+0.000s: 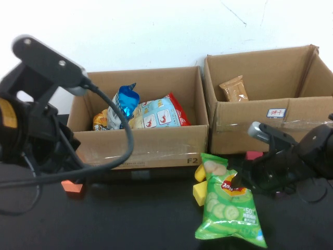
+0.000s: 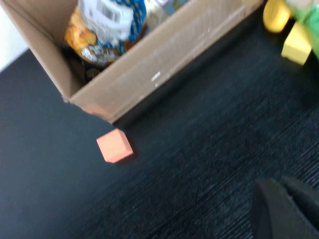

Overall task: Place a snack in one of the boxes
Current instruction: Pick up the potato chip, then place the potato chip in the potato chip box

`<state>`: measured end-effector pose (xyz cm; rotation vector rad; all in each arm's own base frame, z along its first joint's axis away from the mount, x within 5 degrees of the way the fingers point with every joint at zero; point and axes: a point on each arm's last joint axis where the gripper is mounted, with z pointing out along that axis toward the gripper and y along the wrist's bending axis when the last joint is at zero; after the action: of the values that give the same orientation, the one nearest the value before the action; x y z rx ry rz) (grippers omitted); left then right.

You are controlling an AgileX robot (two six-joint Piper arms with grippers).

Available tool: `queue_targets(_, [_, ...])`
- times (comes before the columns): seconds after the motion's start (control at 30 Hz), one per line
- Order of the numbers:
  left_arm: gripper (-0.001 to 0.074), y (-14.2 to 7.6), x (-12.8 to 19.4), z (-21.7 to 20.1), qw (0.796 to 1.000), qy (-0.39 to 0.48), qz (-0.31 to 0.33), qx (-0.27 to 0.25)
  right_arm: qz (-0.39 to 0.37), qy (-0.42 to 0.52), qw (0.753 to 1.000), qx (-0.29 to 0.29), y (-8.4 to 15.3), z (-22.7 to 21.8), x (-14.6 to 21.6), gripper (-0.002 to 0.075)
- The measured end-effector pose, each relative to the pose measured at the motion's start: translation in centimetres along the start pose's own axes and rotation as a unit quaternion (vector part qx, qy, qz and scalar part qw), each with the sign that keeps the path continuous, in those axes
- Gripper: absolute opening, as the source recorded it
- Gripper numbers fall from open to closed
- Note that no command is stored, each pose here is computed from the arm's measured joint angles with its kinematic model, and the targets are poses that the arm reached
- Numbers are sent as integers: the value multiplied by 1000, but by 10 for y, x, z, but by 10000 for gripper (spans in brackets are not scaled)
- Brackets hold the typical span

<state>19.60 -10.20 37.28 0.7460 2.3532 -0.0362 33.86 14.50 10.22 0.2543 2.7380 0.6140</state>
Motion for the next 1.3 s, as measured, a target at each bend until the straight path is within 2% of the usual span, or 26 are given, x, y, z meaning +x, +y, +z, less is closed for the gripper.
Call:
queue_targets(0.03, [-1,0,0,-2,1000,-5,0,-1,2,4,1000,-3,1,0,0,177])
queue_targets(0.07, [-1,0,0,-4,1000,-9,-1,-1,2,5,1000,-8,3,-2,0,164])
queue_targets(0.3, [-1,1,-1,-8,1000,-23,-6,-2,-28,32,998,-36,12,-15,3,148])
queue_targets(0.37, [-1,1,-2,-8,1000,-31,-6,-2,-48,46,996,-54,18,-25,5,92])
queue_targets(0.5, [-1,1,-4,-8,999,-42,-8,-5,-93,58,987,-114,38,-61,11,82])
queue_targets(0.63, [-1,2,-4,-8,999,-44,-8,-7,-128,-16,969,-210,69,-114,4,82])
queue_targets(0.77, [-1,3,-3,-9,999,-41,-7,-15,-179,-134,923,-312,105,-166,-17,82])
queue_targets(0.87, [-1,5,0,-14,999,-40,-6,-21,-195,-199,893,-354,125,-190,-37,82])
queue_targets(1.0, [-1,6,5,-27,998,-50,-6,-27,-236,-270,870,-339,141,-193,-68,82])
queue_targets(1.13, [-1,7,10,-39,998,-56,-8,-30,-229,-281,877,-316,146,-157,-100,83])
queue_targets(1.17, [-1,7,12,-41,998,-56,-9,-31,-223,-276,880,-316,147,-144,-106,97])
queue_targets(1.23, [-1,8,16,-46,998,-54,-11,-32,-213,-261,884,-325,149,-121,-118,172])
queue_targets(1.3, [-1,8,19,-49,998,-51,-14,-32,-194,-241,890,-335,150,-96,-126,323])
